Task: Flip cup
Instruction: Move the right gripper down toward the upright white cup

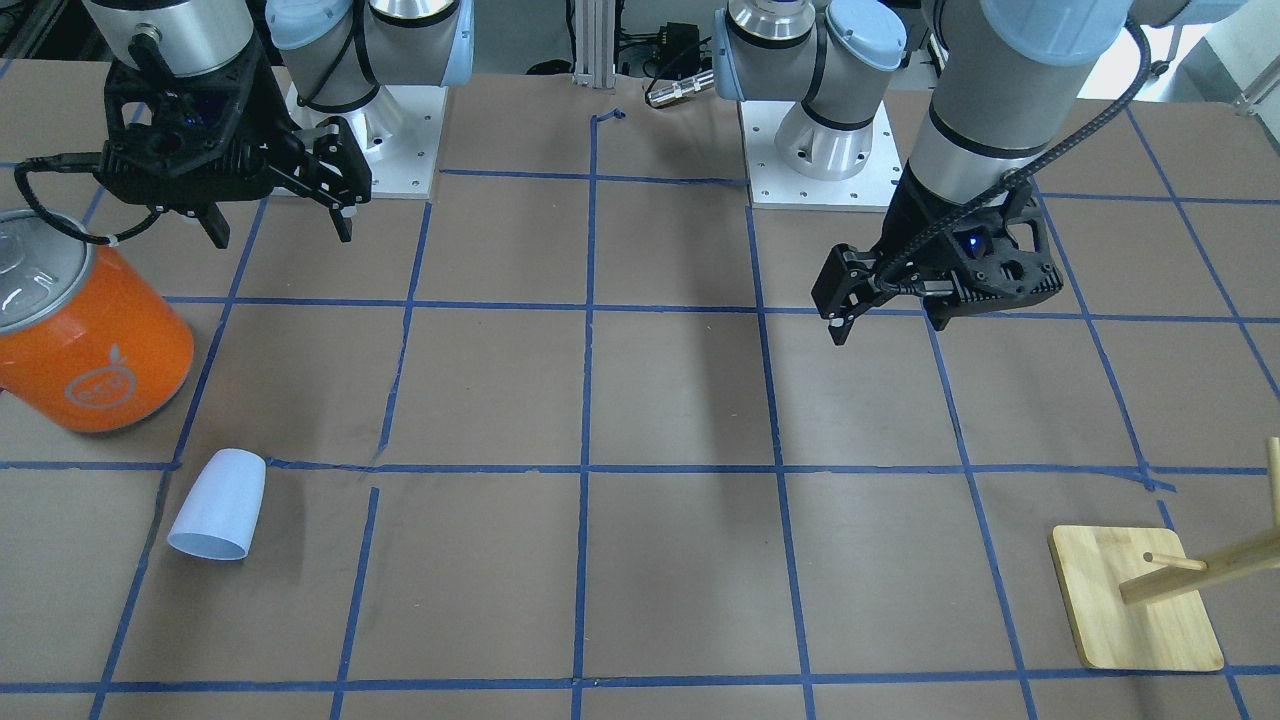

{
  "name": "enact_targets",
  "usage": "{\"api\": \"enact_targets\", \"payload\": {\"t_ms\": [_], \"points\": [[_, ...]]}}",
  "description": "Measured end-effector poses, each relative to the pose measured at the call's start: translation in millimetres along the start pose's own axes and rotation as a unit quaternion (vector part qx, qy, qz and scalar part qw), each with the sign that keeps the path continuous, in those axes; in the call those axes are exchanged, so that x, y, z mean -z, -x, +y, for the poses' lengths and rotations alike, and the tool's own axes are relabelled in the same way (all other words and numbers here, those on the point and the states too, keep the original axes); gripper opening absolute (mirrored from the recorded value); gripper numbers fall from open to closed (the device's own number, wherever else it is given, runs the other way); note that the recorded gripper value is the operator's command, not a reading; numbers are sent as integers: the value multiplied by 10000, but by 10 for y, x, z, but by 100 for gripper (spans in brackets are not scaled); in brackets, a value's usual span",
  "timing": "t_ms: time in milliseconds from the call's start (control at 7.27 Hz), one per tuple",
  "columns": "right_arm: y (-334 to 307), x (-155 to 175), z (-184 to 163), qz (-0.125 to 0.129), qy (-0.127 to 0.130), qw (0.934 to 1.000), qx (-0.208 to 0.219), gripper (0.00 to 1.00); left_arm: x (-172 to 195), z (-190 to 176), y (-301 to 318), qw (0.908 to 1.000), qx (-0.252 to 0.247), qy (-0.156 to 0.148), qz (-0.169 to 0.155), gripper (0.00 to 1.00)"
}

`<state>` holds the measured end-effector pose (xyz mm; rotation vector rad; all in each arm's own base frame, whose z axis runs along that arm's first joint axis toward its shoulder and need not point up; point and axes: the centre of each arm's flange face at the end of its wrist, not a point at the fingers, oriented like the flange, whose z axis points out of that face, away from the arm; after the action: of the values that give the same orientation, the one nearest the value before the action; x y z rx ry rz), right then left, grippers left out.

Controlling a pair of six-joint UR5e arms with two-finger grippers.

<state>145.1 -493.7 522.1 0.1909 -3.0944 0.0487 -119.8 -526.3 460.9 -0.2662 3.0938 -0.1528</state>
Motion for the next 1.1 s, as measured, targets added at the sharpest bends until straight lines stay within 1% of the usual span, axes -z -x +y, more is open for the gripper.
{"api": "enact_targets", "payload": {"t_ms": [413,688,826,963,1101], "points": [[-51,-24,-32,12,-6,10000,-68,100,16,-18,-4,10000,-3,-95,26,100],[-330,-155,-189,29,13,9994,-337,100,14,-23,-7,9999,-3,-105,37,100],[-581,-373,-410,60,24,9986,-528,100,7,-23,-7,9999,-3,-98,38,100],[-817,-689,-688,96,-3,9977,-674,100,-1,-24,-7,10000,-4,-89,33,100],[-1026,-1088,-973,123,-30,9968,-787,100,-5,-25,-7,10000,-4,-84,28,100]]}}
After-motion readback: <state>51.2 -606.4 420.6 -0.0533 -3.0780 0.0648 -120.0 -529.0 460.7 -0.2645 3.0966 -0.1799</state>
